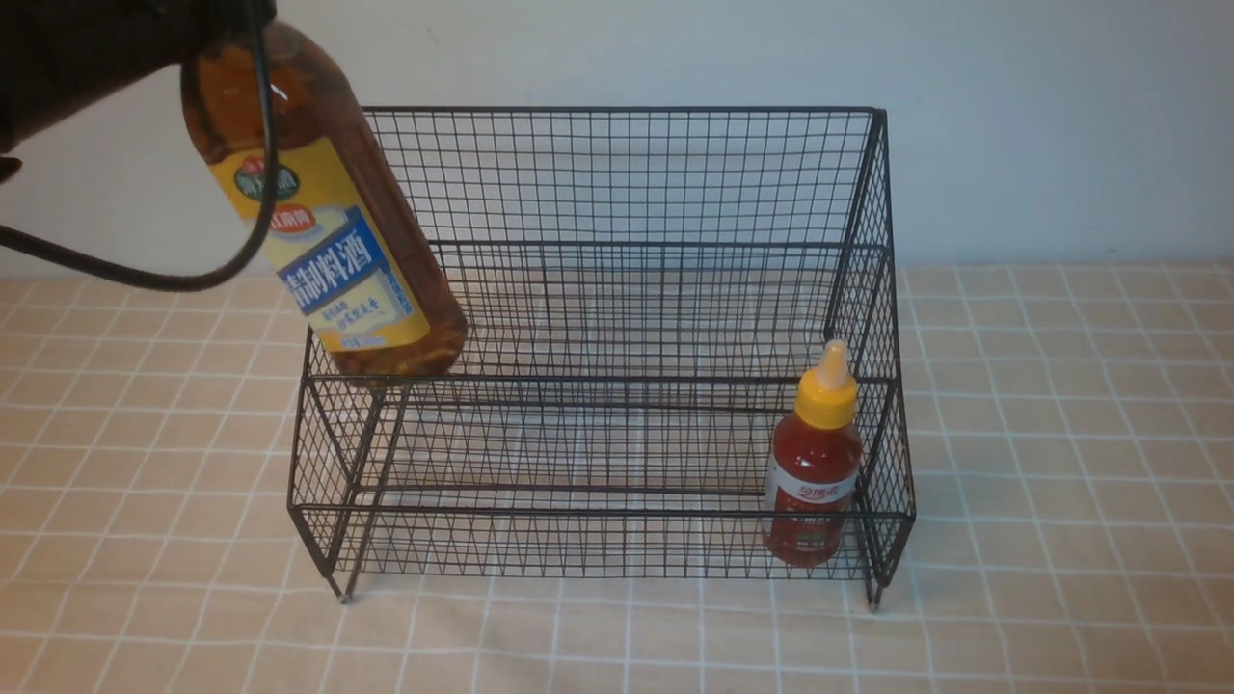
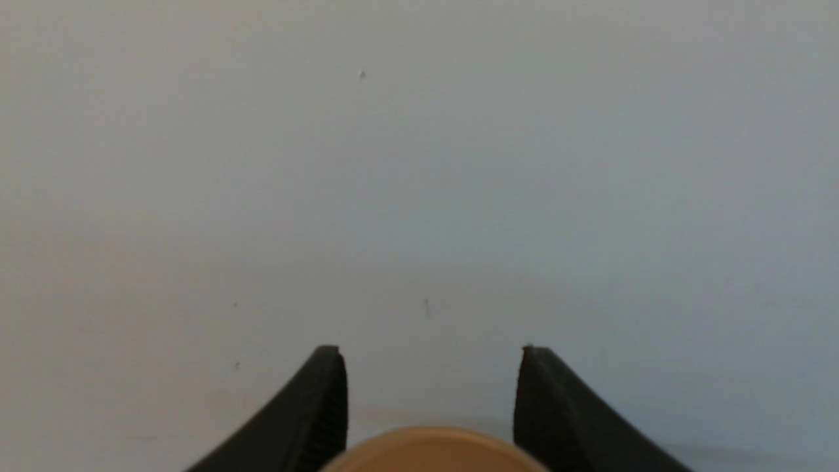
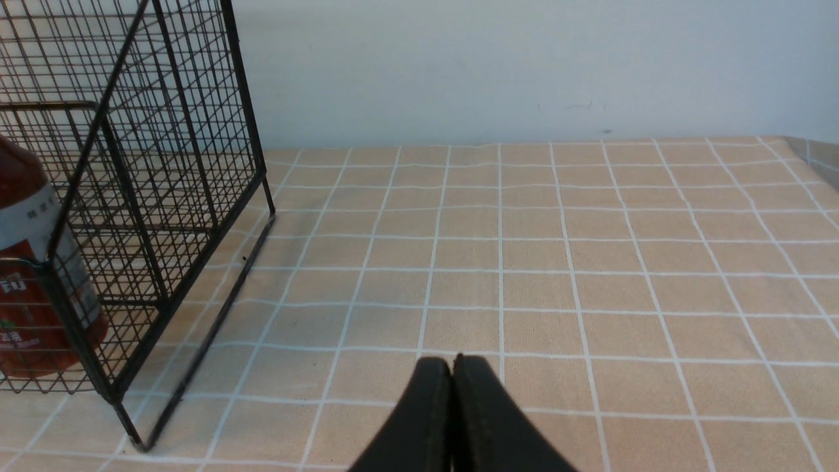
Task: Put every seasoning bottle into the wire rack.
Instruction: Use the left arm to put the condiment bottle back on the shelf
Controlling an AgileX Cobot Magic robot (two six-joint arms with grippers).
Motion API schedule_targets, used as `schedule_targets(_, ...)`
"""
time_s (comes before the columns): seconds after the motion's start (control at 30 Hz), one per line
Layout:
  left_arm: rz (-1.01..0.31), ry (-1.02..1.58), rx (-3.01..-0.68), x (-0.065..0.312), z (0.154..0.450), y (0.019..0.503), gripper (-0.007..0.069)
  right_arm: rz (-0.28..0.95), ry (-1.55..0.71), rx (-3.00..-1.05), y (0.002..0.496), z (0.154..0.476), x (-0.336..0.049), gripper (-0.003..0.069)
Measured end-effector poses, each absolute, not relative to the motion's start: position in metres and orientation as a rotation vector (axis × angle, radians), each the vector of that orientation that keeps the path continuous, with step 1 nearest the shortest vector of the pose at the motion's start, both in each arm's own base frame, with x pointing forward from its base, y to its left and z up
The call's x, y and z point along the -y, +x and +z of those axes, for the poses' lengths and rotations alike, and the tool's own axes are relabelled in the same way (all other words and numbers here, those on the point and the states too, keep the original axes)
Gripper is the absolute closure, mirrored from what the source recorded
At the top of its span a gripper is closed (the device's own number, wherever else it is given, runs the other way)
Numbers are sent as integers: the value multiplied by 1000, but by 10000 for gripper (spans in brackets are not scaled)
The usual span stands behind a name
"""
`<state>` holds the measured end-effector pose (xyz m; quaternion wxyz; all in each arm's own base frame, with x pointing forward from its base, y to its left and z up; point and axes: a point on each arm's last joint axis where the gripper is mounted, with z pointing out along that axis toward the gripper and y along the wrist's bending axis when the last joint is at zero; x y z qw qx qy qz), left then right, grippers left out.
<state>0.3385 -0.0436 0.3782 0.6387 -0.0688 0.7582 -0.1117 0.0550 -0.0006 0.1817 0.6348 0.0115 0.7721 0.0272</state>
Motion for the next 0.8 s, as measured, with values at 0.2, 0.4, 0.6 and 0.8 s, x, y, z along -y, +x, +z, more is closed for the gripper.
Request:
schedule_targets(0.2, -199, -86, -1763, 61, 371, 338, 322, 62, 26, -1765, 55, 182, 1, 673)
schedule_targets(0.4, -157, 1, -1769, 73, 369, 335, 322, 62, 26, -1765, 55, 182, 1, 673)
schedule_targets(0.6, -124, 56, -1775, 82, 368, 333, 322, 62, 26, -1765, 55, 182, 1, 673)
schedule_targets(0.8, -92, 64, -1834, 86, 349, 329, 322, 62, 26, -1765, 55, 182, 1, 673)
